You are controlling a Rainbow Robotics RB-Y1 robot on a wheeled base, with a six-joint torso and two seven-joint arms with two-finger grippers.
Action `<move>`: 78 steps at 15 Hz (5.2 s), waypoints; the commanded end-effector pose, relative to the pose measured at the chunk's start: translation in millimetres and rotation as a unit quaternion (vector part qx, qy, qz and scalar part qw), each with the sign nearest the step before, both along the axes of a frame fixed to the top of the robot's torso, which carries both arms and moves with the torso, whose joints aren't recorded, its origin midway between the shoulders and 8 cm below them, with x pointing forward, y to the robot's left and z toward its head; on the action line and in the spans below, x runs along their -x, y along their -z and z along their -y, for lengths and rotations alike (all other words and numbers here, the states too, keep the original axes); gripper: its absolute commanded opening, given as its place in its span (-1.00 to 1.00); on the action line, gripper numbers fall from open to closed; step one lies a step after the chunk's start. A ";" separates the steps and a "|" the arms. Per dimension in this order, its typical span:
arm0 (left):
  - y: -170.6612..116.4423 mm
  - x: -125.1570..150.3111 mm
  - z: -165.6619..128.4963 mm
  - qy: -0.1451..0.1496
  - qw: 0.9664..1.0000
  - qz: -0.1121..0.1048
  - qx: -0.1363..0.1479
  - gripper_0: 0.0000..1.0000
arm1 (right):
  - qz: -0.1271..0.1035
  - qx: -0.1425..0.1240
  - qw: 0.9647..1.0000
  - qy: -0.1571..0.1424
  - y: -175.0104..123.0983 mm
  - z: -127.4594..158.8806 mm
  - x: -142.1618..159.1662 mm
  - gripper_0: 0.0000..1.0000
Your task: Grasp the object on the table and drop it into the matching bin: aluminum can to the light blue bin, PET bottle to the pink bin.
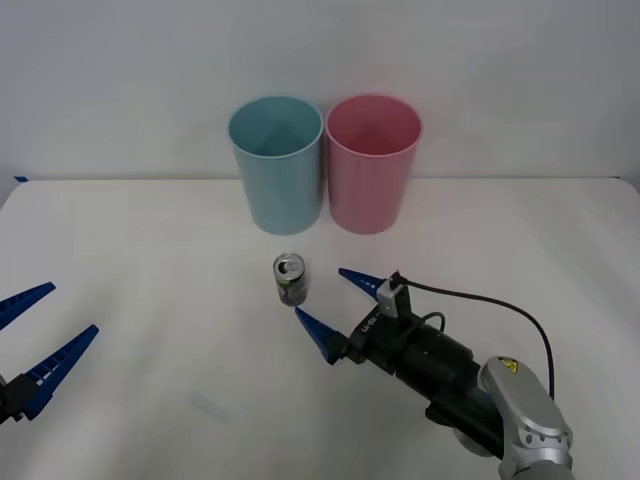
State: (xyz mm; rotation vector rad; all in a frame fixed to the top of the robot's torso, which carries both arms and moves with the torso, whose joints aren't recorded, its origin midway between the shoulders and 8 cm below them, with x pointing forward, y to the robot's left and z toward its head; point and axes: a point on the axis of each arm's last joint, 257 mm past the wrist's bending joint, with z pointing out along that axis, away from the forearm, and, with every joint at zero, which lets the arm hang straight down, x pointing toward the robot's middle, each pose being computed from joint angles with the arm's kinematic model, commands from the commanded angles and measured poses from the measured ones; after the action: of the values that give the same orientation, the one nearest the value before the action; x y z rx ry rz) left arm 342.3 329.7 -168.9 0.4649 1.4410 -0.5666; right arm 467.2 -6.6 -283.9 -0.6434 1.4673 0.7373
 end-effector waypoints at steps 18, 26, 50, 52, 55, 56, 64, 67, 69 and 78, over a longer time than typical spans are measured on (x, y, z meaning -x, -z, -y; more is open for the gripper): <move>0.0 0.0 0.0 0.000 1.000 0.000 0.000 1.00 | 0.004 0.052 0.999 0.013 14.1 -37.2 -55.3 1.00; 0.0 0.0 0.0 0.000 1.000 0.000 0.000 1.00 | 0.008 0.055 0.998 0.008 14.3 -41.6 -52.6 -1.00; 0.0 0.0 0.0 0.000 1.000 0.000 0.000 1.00 | 0.011 -0.025 1.000 0.008 -67.5 5.6 -2.3 -1.00; 0.0 0.0 0.0 0.000 1.000 0.000 0.000 1.00 | 0.004 -0.042 0.999 0.017 -89.4 21.5 5.8 -1.00; 0.0 0.0 0.0 0.000 1.000 0.000 0.000 1.00 | -0.001 -0.068 0.998 0.015 -123.2 36.9 15.5 -1.00; 0.0 0.0 0.0 0.000 1.000 0.000 0.000 1.00 | -0.004 -0.077 0.997 0.014 -133.4 42.0 16.9 -1.00; 0.0 0.0 0.0 0.000 1.000 0.000 0.000 1.00 | 0.005 -0.130 0.991 0.009 -216.3 66.8 16.0 -1.00; 0.0 0.0 0.0 0.000 1.000 0.000 0.000 1.00 | 0.029 -0.132 0.991 0.012 -247.8 68.3 1.4 -1.00; 0.0 0.0 0.0 0.000 1.000 0.000 0.000 1.00 | 0.044 -0.129 0.991 0.005 -267.0 65.0 -9.7 -1.00; 0.0 0.0 0.0 0.000 1.000 0.000 0.000 1.00 | 0.053 -0.088 0.994 0.019 -300.3 35.9 -120.2 -1.00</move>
State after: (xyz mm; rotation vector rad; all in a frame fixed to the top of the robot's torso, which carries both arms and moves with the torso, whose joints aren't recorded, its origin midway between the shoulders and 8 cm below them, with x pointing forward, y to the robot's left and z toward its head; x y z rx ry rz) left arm 342.2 329.7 -168.9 0.4649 1.4410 -0.5667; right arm 579.8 -46.7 15.0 -0.5118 1.2923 0.7851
